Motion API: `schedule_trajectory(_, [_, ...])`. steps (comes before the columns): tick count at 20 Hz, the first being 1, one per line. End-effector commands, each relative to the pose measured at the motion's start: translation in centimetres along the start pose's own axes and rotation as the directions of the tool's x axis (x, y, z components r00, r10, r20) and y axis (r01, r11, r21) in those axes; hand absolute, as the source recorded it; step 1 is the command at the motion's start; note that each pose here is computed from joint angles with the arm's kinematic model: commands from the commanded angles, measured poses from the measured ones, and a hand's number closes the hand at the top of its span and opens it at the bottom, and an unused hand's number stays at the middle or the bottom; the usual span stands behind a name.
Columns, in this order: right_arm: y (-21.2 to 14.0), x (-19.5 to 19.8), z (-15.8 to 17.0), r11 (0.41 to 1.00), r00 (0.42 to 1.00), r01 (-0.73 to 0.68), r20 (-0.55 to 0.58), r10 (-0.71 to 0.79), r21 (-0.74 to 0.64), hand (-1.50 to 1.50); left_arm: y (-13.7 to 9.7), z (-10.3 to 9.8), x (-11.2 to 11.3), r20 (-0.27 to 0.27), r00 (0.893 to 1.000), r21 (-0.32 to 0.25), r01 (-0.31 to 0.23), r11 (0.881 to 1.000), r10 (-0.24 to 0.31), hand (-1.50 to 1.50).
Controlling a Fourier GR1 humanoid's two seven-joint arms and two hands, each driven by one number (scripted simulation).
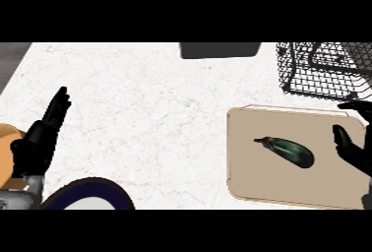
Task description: Pick the eggplant from the tray and place it in the tiered basket
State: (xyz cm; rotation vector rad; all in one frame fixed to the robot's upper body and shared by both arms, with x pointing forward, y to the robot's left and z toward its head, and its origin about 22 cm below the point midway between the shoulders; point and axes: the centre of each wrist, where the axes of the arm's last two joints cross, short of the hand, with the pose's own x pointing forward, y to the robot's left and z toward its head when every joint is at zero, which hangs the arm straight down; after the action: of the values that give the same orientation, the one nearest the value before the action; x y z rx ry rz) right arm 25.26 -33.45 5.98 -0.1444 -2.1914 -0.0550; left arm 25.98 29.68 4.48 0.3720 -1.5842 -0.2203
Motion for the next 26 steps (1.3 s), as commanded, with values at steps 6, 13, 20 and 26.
schedule_trajectory(6, [-14.2,-0.4,9.8,0.994,1.000,0.000,0.012,0.001,-0.111,-1.50,0.0,-2.0,-1.0,-0.067,0.997,0.036,0.048,0.998,-0.045,0.00])
schedule_trajectory(13, [-18.3,5.3,7.9,0.869,0.905,-0.391,-0.043,0.423,0.304,-1.50,-0.8,-0.5,-1.5,-0.062,0.997,0.033,0.047,0.998,-0.045,0.00])
schedule_trajectory(20, [-14.0,9.3,5.0,0.779,0.826,-0.498,-0.066,0.560,0.380,-1.50,-0.2,-1.0,-0.9,-0.044,0.998,0.016,0.042,0.999,-0.041,0.00])
schedule_trajectory(26, [-10.1,8.9,4.4,0.786,0.796,-0.476,-0.186,0.576,0.396,-1.50,-0.8,-2.3,-1.6,-0.055,0.997,0.015,0.052,0.999,-0.051,0.00])
